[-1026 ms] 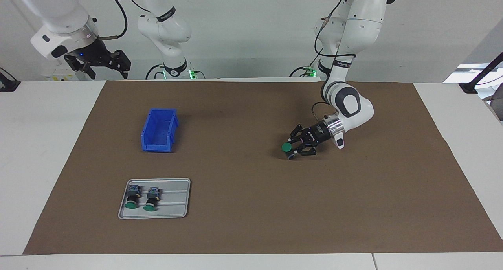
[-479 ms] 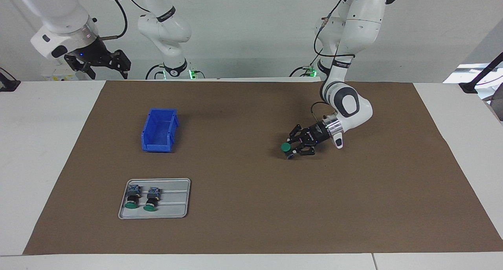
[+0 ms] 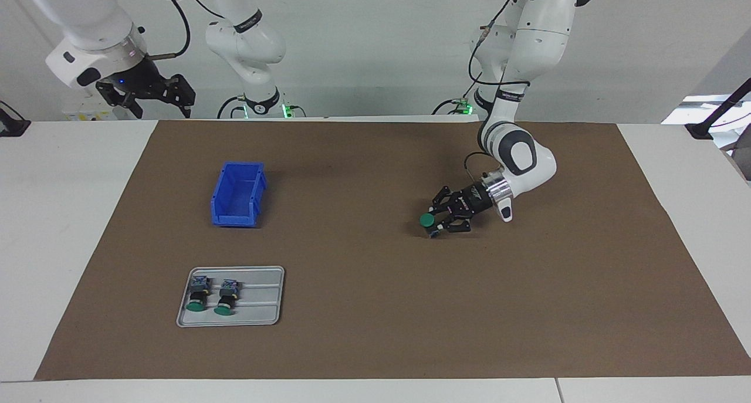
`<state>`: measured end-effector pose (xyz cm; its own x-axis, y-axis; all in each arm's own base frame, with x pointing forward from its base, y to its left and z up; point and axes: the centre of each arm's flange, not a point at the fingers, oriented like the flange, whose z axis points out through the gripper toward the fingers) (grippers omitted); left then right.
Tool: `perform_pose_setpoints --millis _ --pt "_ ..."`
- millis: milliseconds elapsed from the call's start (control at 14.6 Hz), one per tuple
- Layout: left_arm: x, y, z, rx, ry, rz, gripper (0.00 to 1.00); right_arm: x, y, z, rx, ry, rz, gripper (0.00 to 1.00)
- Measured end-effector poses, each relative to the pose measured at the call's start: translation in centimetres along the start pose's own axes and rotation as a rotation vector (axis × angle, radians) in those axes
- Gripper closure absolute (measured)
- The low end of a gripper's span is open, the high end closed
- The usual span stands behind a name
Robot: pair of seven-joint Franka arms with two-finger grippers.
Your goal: Place and press button with both arms
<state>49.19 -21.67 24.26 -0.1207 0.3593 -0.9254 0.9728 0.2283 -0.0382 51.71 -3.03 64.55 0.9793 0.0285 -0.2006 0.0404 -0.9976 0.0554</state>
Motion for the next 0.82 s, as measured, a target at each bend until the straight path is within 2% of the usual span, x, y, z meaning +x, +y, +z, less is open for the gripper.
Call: perform_pose_setpoints --millis 205,616,821 --pt "0.1 0.1 -0.1 -0.005 0.003 -0.001 0.65 0.0 0.0 0.0 0.000 0.000 0.000 0.01" --pt "0.4 0.7 -0.9 -0.039 0.026 -0.004 0.01 0.0 0.0 0.0 0.000 0.000 0.000 0.01" --pt "-0.2 0.9 -1.2 -0.049 0.026 0.005 0.00 0.0 0.0 0.0 0.000 0.000 0.000 0.01"
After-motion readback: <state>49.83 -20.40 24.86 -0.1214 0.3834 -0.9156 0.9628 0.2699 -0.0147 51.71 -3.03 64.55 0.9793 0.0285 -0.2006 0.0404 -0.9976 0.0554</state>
